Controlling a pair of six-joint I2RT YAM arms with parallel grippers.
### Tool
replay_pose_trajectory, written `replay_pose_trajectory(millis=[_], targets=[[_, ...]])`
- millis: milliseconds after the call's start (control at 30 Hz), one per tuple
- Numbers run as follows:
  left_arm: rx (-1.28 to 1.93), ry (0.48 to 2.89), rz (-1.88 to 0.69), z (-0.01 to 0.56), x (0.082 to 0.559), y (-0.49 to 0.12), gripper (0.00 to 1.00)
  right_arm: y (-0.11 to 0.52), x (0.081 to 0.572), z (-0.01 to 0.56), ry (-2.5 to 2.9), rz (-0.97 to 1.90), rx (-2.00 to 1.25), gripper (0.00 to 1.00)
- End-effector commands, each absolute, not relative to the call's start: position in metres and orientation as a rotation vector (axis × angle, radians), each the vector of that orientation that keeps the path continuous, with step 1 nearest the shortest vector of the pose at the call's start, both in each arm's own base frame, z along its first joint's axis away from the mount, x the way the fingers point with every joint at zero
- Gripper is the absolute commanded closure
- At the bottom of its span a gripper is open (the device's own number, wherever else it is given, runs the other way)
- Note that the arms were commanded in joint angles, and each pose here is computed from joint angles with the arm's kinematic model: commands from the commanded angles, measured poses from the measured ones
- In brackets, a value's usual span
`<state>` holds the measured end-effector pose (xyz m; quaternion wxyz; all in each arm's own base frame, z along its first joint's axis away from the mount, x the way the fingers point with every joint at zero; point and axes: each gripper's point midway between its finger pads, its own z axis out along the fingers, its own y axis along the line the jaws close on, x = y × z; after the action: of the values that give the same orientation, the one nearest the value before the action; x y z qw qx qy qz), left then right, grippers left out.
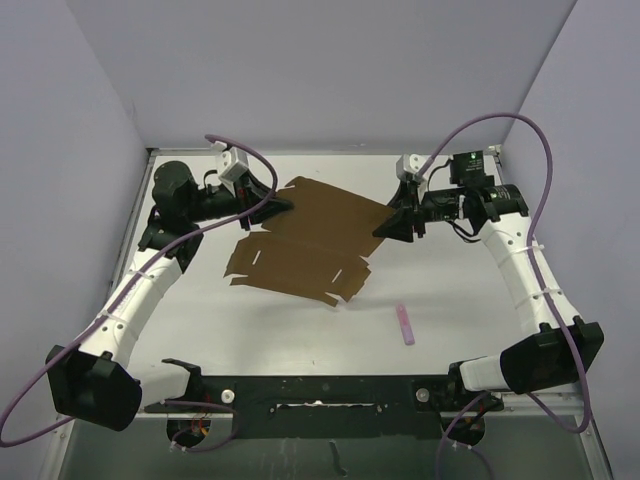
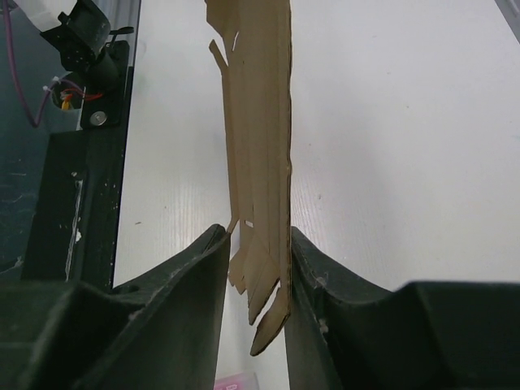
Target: Fold the paper box
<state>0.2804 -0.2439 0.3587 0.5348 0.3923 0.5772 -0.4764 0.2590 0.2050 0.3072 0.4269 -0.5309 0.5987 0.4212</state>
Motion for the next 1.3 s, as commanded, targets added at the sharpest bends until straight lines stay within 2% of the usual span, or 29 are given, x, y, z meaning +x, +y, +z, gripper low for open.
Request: replay_pose_trajectory(millis=[0, 233, 467, 533, 667, 833, 967, 1033, 1100, 1267], targets=[[0.930, 1.264, -1.093, 0.387, 0.279, -0.239, 1.00, 0.209, 0.255, 0.316, 1.450, 1.093, -1.307, 0.70], [0.925, 1.267, -1.104, 0.385, 0.280, -0.239, 1.00, 0.211, 0.255, 0.318, 1.445, 1.121, -1.292, 0.77], [0.922, 1.265, -1.111, 0.384, 0.280, -0.240, 1.00, 0.212, 0.255, 0.317, 1.444, 1.142, -1.276, 0.80], [0.921, 1.265, -1.112, 0.384, 0.280, -0.240, 1.00, 0.213, 0.255, 0.317, 1.444, 1.147, -1.274, 0.84], [0.923, 1.267, -1.118, 0.383, 0.280, -0.240, 1.00, 0.213, 0.254, 0.318, 1.437, 1.152, -1.275, 1.00], [0.878, 1.299, -1.125, 0.380, 0.282, -0.236, 1.00, 0.206, 0.257, 0.319, 1.439, 1.119, -1.253, 1.00], [0.706, 1.418, -1.133, 0.368, 0.280, -0.213, 0.68, 0.197, 0.256, 0.319, 1.446, 1.115, -1.222, 1.00], [0.619, 1.454, -1.103, 0.362, 0.272, -0.195, 0.58, 0.195, 0.253, 0.316, 1.444, 1.105, -1.229, 1.00], [0.535, 1.482, -1.049, 0.360, 0.262, -0.175, 0.53, 0.195, 0.250, 0.316, 1.430, 1.102, -1.241, 1.00], [0.490, 1.605, -0.819, 0.356, 0.257, -0.143, 0.54, 0.193, 0.243, 0.315, 1.404, 1.070, -1.303, 1.00]])
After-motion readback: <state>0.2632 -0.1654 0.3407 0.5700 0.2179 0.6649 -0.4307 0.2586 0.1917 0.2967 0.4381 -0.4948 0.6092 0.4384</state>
